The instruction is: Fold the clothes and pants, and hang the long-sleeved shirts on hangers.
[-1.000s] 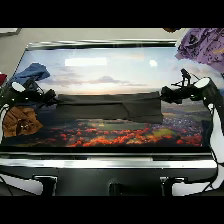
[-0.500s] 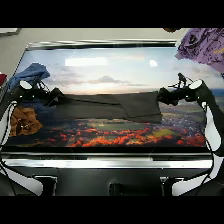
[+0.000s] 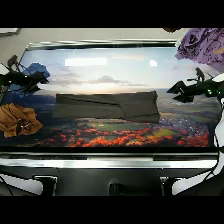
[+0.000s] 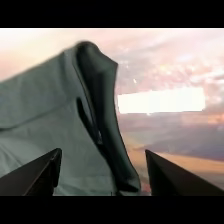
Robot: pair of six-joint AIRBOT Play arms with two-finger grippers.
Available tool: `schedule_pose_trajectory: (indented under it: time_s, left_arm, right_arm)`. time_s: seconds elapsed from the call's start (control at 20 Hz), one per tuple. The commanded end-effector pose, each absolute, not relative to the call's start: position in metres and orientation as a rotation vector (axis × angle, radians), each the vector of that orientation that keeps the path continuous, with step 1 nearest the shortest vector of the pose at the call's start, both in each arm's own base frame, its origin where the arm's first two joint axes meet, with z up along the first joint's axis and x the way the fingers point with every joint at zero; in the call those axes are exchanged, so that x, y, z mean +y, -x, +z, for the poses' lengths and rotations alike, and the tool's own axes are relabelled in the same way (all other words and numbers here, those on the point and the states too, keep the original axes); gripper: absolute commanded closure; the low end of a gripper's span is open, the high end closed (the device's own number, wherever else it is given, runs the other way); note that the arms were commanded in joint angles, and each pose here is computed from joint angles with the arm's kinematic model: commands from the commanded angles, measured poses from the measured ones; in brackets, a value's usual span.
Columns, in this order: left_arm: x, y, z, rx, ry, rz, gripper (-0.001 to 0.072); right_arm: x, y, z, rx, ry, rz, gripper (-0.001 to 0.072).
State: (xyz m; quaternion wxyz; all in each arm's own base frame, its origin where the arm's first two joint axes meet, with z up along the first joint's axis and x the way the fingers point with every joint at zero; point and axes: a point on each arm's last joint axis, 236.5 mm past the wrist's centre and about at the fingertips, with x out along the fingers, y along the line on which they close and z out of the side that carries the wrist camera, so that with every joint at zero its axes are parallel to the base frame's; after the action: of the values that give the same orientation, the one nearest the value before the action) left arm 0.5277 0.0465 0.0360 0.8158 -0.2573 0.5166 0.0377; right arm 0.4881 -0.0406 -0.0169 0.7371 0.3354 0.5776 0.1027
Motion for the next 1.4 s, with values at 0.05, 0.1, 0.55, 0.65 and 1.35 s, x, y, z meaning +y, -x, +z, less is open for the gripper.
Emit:
schedule_pose_trajectory:
  time_s: [0.05, 0.1, 0.55, 0.65, 1.35]
  left_arm:
    - [0.063, -0.517, 0.067, 1.064, 0.503, 0.138, 0.0037]
    - [0.063, -0.516, 0.069, 1.065, 0.503, 0.137, 0.0037]
    - [0.059, -0.515, 0.067, 1.076, 0.5, 0.132, 0.0038]
    - [0.059, -0.515, 0.067, 1.076, 0.501, 0.131, 0.0038]
    - [-0.193, -0.523, 0.013, 1.204, 0.52, -0.305, 0.069]
  right_arm:
    - [-0.025, -0.47, -0.049, 1.364, -0.843, 0.419, 0.0105]
    - [-0.018, -0.469, -0.058, 1.386, -0.87, 0.444, 0.0103]
    - [0.035, -0.47, -0.103, 1.471, -0.858, 0.526, 0.0106]
    - [0.051, -0.469, -0.104, 1.487, -0.831, 0.546, 0.0202]
    - [-0.033, -0.437, 0.036, 1.392, -0.444, -0.004, 0.0676]
